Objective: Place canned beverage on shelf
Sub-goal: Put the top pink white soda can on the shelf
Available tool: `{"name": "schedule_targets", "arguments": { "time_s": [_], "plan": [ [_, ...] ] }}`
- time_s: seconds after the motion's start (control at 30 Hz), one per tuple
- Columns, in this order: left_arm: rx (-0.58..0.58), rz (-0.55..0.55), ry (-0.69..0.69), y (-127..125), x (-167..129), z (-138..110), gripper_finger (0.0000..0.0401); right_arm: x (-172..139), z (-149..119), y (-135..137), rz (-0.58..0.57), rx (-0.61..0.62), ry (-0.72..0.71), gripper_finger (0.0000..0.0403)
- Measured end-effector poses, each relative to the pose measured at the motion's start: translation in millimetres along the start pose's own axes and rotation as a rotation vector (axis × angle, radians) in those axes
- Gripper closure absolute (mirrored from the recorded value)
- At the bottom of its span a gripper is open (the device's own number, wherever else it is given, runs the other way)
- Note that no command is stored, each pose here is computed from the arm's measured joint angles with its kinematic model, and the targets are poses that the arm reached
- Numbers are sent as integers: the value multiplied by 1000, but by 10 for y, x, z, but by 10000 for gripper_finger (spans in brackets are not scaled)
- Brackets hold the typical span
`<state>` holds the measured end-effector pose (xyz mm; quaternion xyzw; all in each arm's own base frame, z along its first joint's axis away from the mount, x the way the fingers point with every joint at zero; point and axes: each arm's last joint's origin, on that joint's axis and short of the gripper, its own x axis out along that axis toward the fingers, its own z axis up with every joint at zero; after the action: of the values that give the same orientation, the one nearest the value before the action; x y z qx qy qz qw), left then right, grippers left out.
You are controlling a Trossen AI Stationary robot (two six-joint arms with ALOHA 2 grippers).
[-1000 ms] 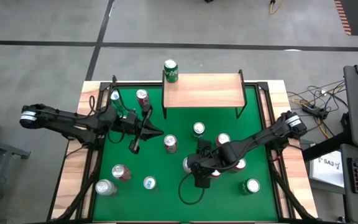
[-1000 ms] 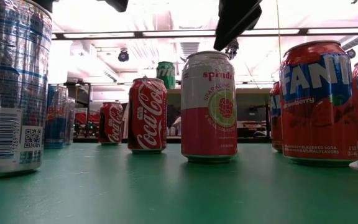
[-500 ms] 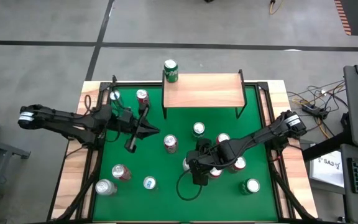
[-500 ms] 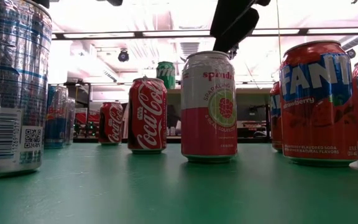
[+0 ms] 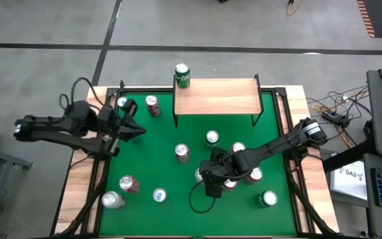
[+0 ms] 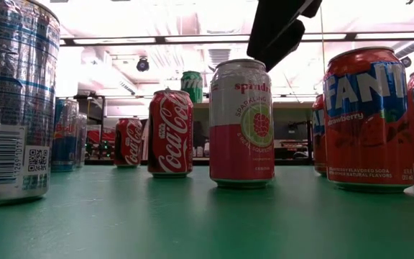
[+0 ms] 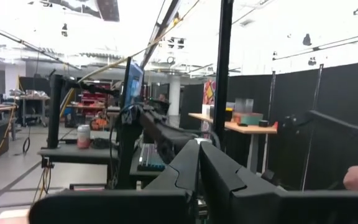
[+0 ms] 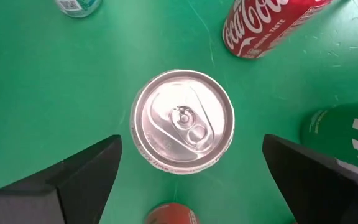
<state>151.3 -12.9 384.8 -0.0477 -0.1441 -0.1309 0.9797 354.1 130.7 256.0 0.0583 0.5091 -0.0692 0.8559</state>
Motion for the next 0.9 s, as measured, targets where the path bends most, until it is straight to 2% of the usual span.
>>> {"name": "schedule_targets", "arguments": {
  "time_s": [0.17, 0.9],
  "plan": [
    [-4, 2, 20, -22, -42, 110, 401, 76, -26, -36, -4, 9, -1, 21],
    [20, 7, 69, 11, 64, 15, 401, 317, -67, -92, 53, -9, -81, 21]
  ]
}}
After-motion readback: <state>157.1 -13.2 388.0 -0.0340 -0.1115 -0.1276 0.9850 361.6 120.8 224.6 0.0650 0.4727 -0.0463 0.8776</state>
